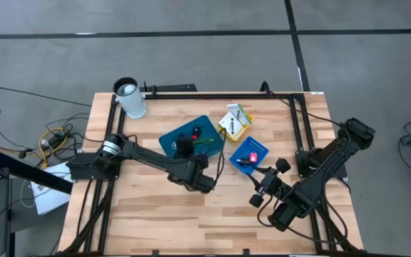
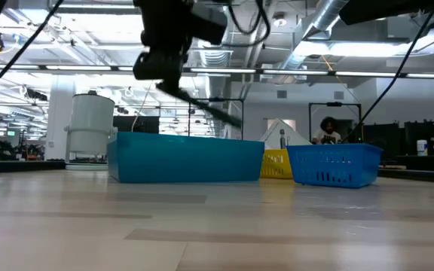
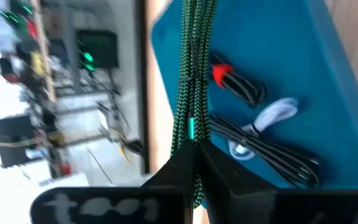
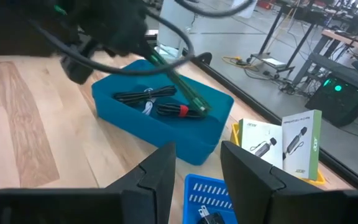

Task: Pick and place items into bin
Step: Put the green charger cable into the dark blue bin

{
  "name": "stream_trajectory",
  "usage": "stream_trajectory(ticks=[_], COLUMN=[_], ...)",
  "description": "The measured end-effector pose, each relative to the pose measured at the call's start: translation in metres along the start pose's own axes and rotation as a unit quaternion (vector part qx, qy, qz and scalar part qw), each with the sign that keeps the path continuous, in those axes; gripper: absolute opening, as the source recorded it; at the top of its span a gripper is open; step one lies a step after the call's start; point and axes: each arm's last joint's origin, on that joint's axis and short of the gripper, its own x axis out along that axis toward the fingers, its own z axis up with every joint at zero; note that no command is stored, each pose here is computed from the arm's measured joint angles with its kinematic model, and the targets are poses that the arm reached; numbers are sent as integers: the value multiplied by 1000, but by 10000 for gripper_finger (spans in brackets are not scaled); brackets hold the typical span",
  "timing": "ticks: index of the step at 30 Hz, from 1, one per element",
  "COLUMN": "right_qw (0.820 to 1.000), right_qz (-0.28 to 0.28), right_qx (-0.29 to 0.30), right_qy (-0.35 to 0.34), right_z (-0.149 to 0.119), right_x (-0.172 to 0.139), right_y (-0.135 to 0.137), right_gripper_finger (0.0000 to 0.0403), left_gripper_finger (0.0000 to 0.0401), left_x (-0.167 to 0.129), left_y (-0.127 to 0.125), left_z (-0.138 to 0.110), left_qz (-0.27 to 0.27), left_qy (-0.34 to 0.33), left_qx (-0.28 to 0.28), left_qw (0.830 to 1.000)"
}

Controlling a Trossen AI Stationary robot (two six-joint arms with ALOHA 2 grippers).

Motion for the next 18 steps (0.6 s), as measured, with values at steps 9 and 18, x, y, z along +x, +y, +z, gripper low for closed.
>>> stream_trajectory(ticks=[9, 18], right_qw=[1000, 1000], right_qz=[1, 1], right_qx=[2, -2], right_qy=[0, 0], right_z=[0, 0], right_x=[0, 0], right_y=[0, 0], right_gripper_finger=[124, 124], left_gripper_finger=[1, 65], left_x=[38, 42], left_y=[7, 5], left_z=[-3, -5], left_qz=[-13, 16], left_qy=[70, 63], left_qx=[-38, -36], left_qw=[997, 997])
